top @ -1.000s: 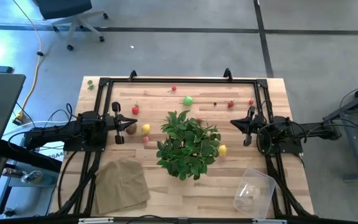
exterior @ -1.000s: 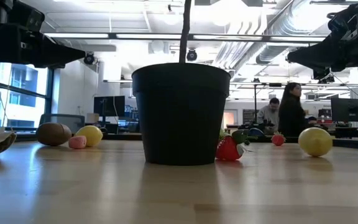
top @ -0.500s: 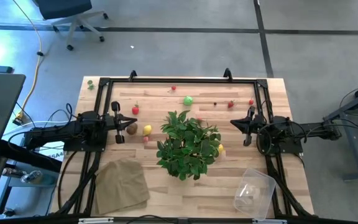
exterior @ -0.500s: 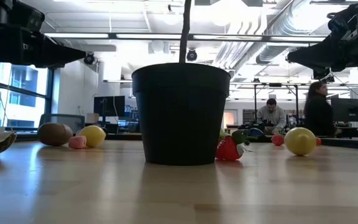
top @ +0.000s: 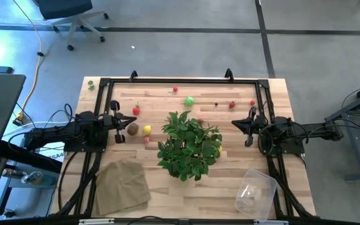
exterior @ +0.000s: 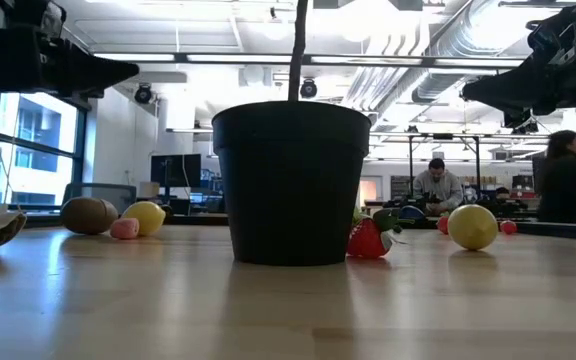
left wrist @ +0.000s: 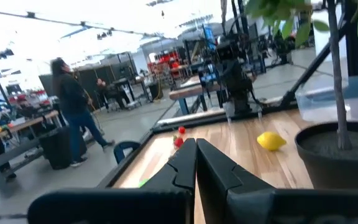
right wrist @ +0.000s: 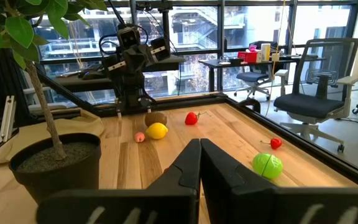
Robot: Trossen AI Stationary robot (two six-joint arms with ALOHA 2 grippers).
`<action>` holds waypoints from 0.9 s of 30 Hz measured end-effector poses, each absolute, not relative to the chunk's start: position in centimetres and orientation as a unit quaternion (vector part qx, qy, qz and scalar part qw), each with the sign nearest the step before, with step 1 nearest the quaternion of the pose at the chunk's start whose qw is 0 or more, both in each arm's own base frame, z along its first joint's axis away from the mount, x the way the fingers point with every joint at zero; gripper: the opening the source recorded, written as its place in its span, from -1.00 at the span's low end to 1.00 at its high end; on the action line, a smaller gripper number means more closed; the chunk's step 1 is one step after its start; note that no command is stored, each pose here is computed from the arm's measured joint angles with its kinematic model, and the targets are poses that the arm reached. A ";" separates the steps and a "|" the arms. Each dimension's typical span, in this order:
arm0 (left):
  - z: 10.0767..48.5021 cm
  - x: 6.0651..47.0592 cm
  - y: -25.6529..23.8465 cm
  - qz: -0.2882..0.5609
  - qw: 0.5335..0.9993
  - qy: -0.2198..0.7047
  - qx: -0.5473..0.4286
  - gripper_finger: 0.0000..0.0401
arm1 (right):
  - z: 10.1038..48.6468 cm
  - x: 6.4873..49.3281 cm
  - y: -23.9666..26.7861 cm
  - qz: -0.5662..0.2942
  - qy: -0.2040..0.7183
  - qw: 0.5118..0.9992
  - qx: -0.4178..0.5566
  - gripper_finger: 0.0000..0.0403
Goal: Pick and placing Produce into tupperware
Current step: Move the plant from the center of the table to the top right of the table
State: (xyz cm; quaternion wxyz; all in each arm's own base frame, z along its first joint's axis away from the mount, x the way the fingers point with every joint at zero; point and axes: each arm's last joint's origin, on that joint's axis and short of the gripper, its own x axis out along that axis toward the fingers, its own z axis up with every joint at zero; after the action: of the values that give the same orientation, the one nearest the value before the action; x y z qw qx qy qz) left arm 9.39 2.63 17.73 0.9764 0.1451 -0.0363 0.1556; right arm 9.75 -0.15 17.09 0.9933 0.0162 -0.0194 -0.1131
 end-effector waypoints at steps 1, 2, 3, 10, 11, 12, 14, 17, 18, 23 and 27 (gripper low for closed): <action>17.8 9.4 2.6 0.156 0.976 -0.040 0.145 -0.99 | 17.1 9.8 -0.1 -0.113 -0.021 0.993 0.017 -1.00; 17.9 9.4 2.6 0.157 0.976 -0.045 0.145 -0.99 | 17.2 9.7 -0.1 -0.111 -0.025 0.993 0.024 -1.00; 18.0 9.4 2.6 0.157 0.976 -0.053 0.143 -0.99 | 17.3 9.8 -0.1 -0.106 -0.032 0.993 0.036 -1.00; 19.4 9.1 2.5 0.154 0.976 -0.134 0.075 -0.99 | 19.0 9.5 -0.1 -0.082 -0.132 0.976 0.151 -1.00; 19.5 9.0 2.5 0.157 0.975 -0.143 0.066 -0.99 | 19.3 9.4 -0.1 -0.078 -0.144 0.972 0.166 -1.00; 19.6 9.0 2.6 0.160 0.974 -0.151 0.058 -0.99 | 19.4 9.4 -0.1 -0.077 -0.154 0.969 0.178 -1.00; 19.9 8.9 2.6 0.165 0.971 -0.167 0.040 -0.99 | 19.6 9.3 -0.2 -0.084 -0.169 0.960 0.206 -1.00; 20.1 8.8 2.6 0.157 0.970 -0.187 -0.003 -0.99 | 19.8 9.2 -0.3 -0.084 -0.189 0.939 0.276 -1.00; 20.2 8.8 2.5 0.154 0.969 -0.194 -0.015 -0.99 | 19.9 9.2 -0.3 -0.082 -0.195 0.932 0.295 -1.00; 21.0 8.5 2.1 0.087 0.968 -0.235 0.001 -0.99 | 20.5 9.0 -0.2 -0.044 -0.219 0.927 0.302 -1.00; 22.0 8.2 1.6 0.026 0.969 -0.245 0.024 -0.99 | 21.4 8.7 0.1 -0.002 -0.228 0.940 0.255 -1.00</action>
State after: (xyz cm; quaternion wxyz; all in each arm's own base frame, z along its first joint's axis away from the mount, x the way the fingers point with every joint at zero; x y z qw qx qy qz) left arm 8.25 1.63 21.97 0.9689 0.0245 -0.2447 0.0259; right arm 8.74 0.09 21.41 0.9396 0.2549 -0.2285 -0.0024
